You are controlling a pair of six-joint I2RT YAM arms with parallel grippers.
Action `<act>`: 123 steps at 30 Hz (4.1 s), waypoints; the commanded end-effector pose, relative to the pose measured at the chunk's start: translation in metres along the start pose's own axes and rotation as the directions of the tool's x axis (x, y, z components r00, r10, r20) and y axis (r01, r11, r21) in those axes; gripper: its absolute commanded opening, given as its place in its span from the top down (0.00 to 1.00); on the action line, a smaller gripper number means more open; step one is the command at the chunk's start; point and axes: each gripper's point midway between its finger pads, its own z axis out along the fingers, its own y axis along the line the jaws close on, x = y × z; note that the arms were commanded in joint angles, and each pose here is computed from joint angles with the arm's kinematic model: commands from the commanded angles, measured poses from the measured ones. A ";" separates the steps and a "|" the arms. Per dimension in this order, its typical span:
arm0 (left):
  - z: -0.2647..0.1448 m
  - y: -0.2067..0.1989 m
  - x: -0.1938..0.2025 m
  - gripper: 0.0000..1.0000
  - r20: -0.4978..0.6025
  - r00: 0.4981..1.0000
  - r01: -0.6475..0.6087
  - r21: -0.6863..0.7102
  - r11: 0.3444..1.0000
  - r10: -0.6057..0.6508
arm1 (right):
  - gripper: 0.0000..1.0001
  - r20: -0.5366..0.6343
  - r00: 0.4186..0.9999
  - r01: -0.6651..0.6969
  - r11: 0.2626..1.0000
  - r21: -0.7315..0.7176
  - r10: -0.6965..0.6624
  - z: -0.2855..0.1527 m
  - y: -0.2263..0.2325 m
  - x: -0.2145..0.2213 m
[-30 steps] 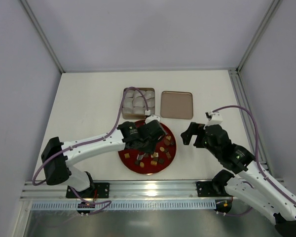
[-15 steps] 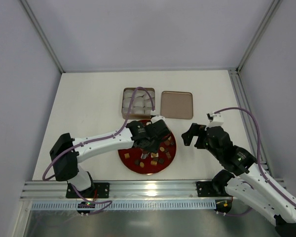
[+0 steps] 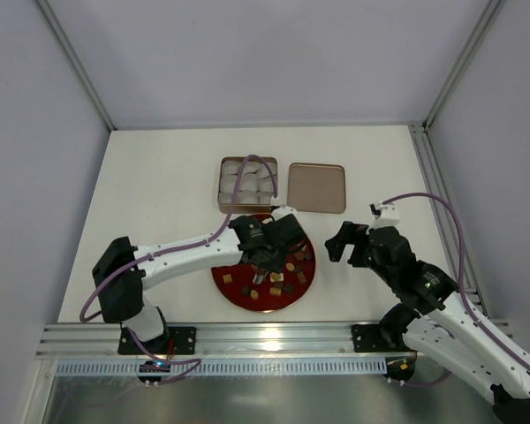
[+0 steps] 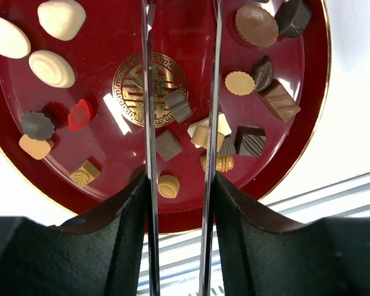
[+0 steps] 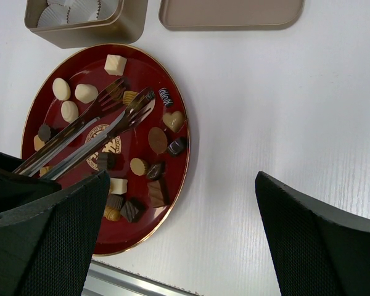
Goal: Pack the chocolate
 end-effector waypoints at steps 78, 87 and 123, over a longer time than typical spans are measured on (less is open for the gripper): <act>0.041 0.203 -0.189 0.76 0.179 0.941 0.321 -0.206 0.924 -0.287 | 0.00 -0.092 0.996 0.017 0.999 -0.045 -0.022 0.015 0.019 0.008; 0.050 0.204 -0.184 0.72 0.161 0.946 0.311 -0.219 0.925 -0.280 | 0.00 -0.102 0.995 0.010 0.999 -0.043 -0.014 0.017 0.017 0.014; -0.024 0.164 -0.187 0.59 0.205 0.952 0.246 -0.065 0.967 -0.228 | 0.00 -0.080 0.996 0.034 0.999 -0.023 -0.036 0.016 0.016 0.005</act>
